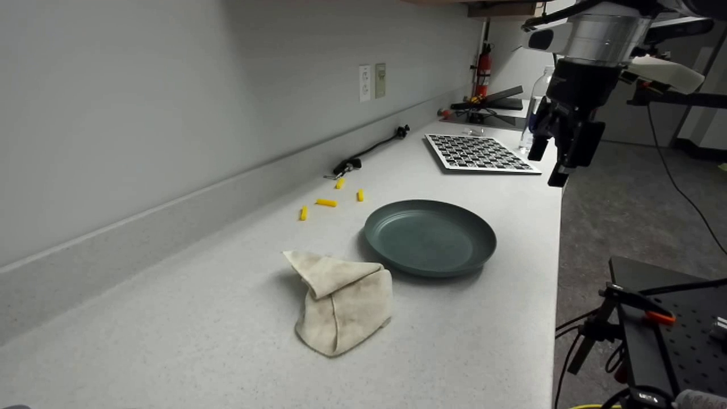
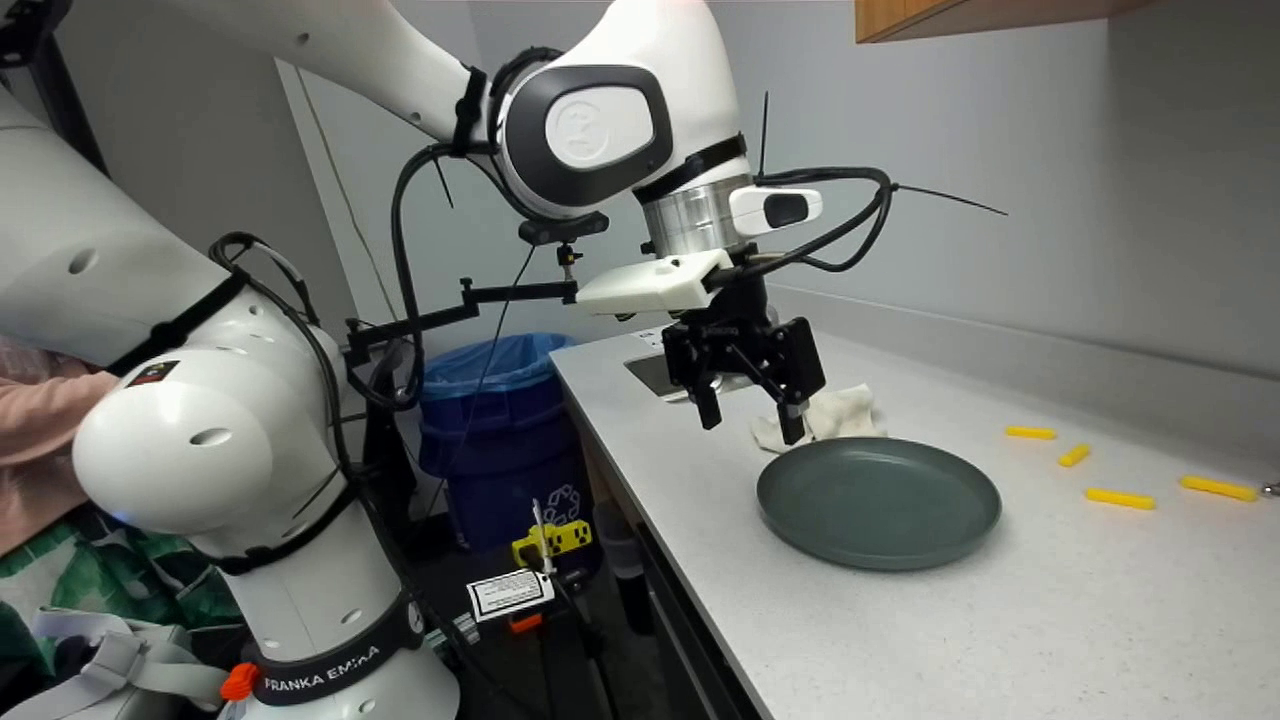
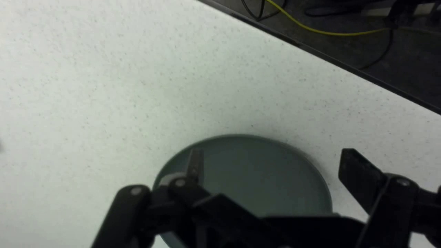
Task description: Use the towel to wipe the plate
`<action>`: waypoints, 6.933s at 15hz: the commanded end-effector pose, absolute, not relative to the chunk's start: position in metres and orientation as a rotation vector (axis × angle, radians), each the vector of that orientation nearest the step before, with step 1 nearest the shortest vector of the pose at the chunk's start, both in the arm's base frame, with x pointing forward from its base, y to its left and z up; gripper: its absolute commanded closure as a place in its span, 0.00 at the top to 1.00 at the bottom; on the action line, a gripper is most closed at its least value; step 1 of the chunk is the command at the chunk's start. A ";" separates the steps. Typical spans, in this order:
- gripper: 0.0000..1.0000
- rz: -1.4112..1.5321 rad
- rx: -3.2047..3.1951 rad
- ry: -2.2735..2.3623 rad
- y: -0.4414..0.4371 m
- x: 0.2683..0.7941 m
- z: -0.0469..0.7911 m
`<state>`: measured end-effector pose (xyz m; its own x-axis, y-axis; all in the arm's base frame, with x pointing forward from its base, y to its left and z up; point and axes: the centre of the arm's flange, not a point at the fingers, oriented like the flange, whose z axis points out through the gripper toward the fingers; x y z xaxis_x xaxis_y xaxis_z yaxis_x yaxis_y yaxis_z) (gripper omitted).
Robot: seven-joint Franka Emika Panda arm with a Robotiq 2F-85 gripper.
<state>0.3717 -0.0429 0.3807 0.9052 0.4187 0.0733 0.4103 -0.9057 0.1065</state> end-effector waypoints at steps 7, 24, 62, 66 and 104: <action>1.00 0.402 3.006 0.981 0.096 0.437 0.409; 1.00 0.531 2.834 1.030 0.129 0.488 0.368; 0.23 0.573 2.888 1.132 0.179 0.547 0.253; 0.01 0.616 2.930 1.120 0.162 0.538 0.289; 0.03 0.247 3.109 0.728 0.045 0.499 0.249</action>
<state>0.5097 0.0550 0.2421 0.8723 0.4380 0.2174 0.4518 -0.8920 -0.0157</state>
